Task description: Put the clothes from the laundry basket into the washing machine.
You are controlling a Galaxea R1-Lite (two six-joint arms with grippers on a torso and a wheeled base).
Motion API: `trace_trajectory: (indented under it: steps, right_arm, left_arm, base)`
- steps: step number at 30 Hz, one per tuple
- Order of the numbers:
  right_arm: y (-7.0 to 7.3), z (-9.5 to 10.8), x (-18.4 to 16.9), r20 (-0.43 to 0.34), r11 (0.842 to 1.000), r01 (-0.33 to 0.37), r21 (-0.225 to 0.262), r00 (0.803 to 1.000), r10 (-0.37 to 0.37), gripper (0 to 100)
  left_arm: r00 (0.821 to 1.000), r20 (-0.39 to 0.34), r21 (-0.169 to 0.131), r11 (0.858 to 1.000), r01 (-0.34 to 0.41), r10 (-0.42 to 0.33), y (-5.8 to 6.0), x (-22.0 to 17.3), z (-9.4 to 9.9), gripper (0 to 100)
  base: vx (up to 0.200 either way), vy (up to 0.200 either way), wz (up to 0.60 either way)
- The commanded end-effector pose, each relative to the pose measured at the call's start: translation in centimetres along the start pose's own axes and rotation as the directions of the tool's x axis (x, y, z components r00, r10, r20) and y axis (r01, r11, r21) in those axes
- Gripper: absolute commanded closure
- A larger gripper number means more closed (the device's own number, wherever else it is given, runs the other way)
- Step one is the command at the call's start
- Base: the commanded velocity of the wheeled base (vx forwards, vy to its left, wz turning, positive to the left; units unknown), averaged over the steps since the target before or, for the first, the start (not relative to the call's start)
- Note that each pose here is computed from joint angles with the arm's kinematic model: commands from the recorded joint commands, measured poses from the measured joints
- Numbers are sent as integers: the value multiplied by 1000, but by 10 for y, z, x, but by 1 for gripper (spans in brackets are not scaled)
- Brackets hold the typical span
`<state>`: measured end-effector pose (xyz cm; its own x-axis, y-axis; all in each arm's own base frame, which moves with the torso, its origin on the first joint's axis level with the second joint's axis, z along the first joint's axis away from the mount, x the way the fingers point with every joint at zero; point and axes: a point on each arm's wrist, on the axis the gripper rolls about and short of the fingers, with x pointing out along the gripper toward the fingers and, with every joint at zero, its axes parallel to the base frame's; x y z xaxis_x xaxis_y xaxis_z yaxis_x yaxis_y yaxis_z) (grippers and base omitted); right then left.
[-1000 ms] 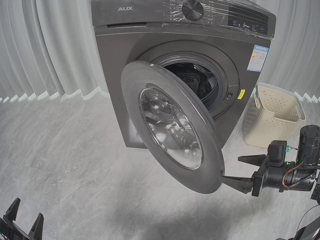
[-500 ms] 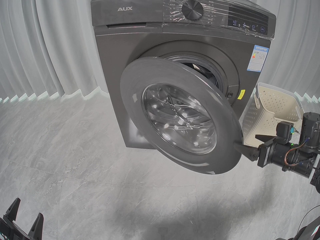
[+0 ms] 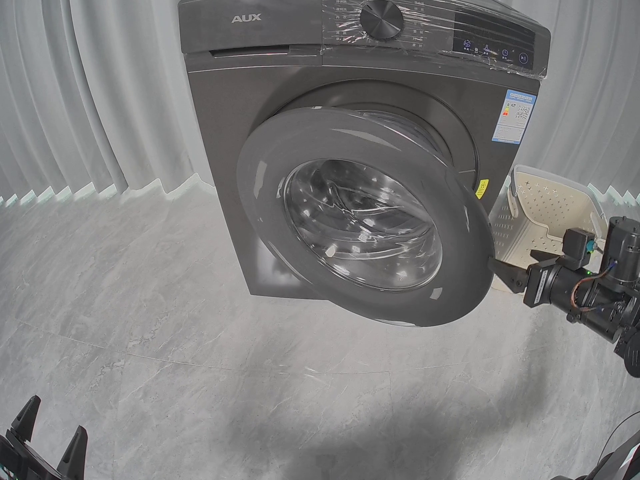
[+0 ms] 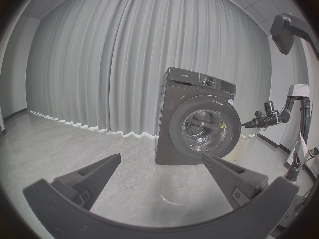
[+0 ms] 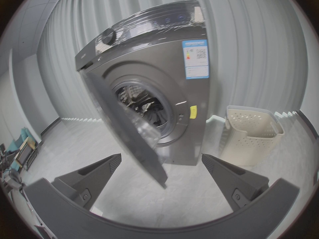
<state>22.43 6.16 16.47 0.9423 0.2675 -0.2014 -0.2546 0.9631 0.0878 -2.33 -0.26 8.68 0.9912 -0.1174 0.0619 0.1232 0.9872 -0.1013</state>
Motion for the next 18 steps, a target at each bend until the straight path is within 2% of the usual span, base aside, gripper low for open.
trace_trajectory:
  steps: [1,4,5,9,10,11,12,13,15,18]
  right_arm:
    - [13,-10,-19,-21,998,-63,-25,998,63,0]
    - [27,-28,-34,-78,988,-148,-43,986,144,0]
    - [34,-33,-40,-96,980,-191,-49,978,186,0]
    - [50,-41,-47,-125,952,-301,-50,948,293,0]
    - [50,-41,-47,-125,952,-301,-50,948,293,0]
    - [56,-42,-49,-132,930,-365,-33,924,358,0]
    - [58,-42,-49,-132,924,-382,-28,918,375,0]
    - [63,-42,-50,-141,903,-429,-8,895,424,0]
    - [67,-42,-50,-143,890,-455,7,881,452,0]
    - [72,-43,-44,-142,885,-466,12,875,462,0]
  left_arm:
    - [1000,-3,-2,1000,0,0,0,0,-5,0]
    - [1000,-3,0,1000,0,0,0,0,-5,0]
    - [1000,-3,0,1000,2,-2,0,0,-5,0]
    - [1000,-3,3,1000,2,-2,0,0,-5,0]
    - [1000,-3,3,1000,2,-2,0,0,-5,0]
    - [1000,-3,1,1000,0,0,0,0,-5,0]
    - [1000,-3,1,1000,2,-2,0,0,-5,0]
    - [1000,-3,1,1000,2,-2,0,0,-5,0]
    - [1000,-3,3,1000,2,-2,0,0,-5,0]
    - [1000,-3,3,1000,2,-2,0,0,-5,0]
  base:
    - [0,0,0]
    - [0,0,0]
    - [0,0,0]
    - [0,0,0]
    - [0,0,0]
    - [200,0,0]
    - [200,0,0]
    - [200,0,0]
    - [200,0,0]
    - [200,0,0]
